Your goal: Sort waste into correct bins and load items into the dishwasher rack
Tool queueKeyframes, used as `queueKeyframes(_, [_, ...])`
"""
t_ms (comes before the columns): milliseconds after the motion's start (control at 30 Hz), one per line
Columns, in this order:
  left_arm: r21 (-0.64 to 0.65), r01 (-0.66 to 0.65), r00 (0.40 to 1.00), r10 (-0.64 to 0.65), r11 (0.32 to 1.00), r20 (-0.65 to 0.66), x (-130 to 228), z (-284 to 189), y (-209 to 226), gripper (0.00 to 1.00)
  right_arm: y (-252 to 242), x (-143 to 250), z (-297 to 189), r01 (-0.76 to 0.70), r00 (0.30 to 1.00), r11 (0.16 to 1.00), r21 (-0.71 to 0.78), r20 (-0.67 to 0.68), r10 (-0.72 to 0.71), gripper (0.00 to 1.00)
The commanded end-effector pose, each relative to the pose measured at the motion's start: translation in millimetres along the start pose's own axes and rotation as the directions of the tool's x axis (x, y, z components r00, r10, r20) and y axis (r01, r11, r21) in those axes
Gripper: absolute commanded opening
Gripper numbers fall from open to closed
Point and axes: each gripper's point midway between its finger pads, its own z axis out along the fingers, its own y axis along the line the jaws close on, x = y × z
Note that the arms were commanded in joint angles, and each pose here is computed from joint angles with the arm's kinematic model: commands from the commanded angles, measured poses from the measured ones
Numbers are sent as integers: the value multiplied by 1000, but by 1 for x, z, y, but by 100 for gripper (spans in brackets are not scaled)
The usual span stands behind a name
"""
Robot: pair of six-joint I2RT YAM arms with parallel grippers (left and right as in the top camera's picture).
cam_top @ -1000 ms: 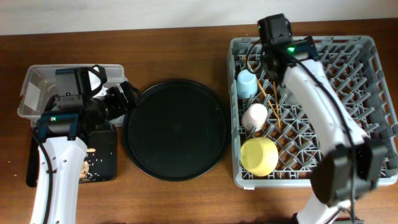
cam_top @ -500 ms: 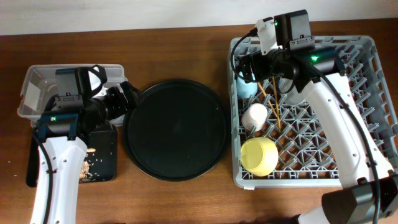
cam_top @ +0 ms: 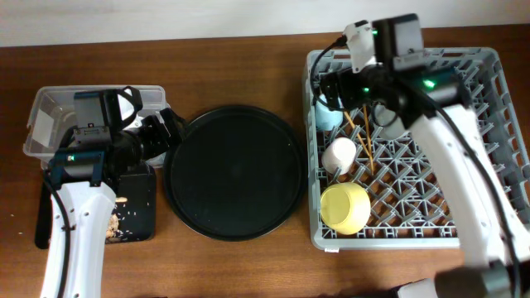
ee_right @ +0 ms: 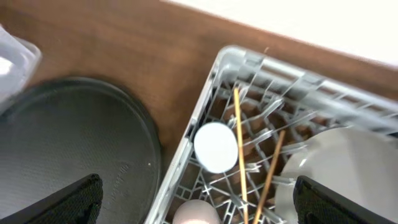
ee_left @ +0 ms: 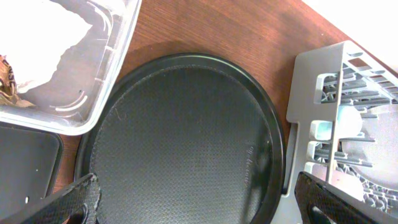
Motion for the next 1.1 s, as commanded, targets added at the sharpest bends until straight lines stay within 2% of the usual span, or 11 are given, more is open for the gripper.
queueKeyframes(0, [-1, -13, 1000, 13, 1000, 9, -2, -2, 0, 99, 8, -25, -90, 9, 978, 1000, 11, 209, -11, 99])
queueKeyframes(167, [-1, -13, 1000, 13, 1000, 9, -2, -2, 0, 99, 19, -28, -195, 29, 903, 999, 39, 427, -43, 98])
queueKeyframes(300, [-2, -13, 1000, 13, 1000, 9, -2, -2, 0, 99, 27, -18, -252, 37, 842, 998, 57, 536, -62, 98])
queueKeyframes(433, [-2, -13, 1000, 13, 1000, 9, -2, -2, 0, 99, 31, 13, -310, 31, 780, 994, 104, 620, -89, 98])
queueKeyframes(533, [-2, -13, 1000, 13, 1000, 9, -2, -2, 0, 99, 36, 43, -330, 29, 745, 993, 113, 660, -97, 98])
queueKeyframes(667, [-2, -13, 1000, 13, 1000, 9, -2, -2, 0, 99, 33, 79, -326, 1, 724, 990, 144, 683, -100, 98])
queueKeyframes(800, [-1, -13, 1000, 13, 1000, 9, -2, -2, 0, 99, 27, 104, -309, -36, 663, 981, 190, 739, -119, 98])
queueKeyframes(933, [-1, -13, 1000, 13, 1000, 9, -2, -2, 0, 99, 22, 115, -288, -58, 568, 974, 220, 809, -150, 98])
queueKeyframes(1067, [-1, -13, 1000, 13, 1000, 9, -2, -2, 0, 99, 20, 118, -266, -53, 443, 971, 235, 877, -188, 98])
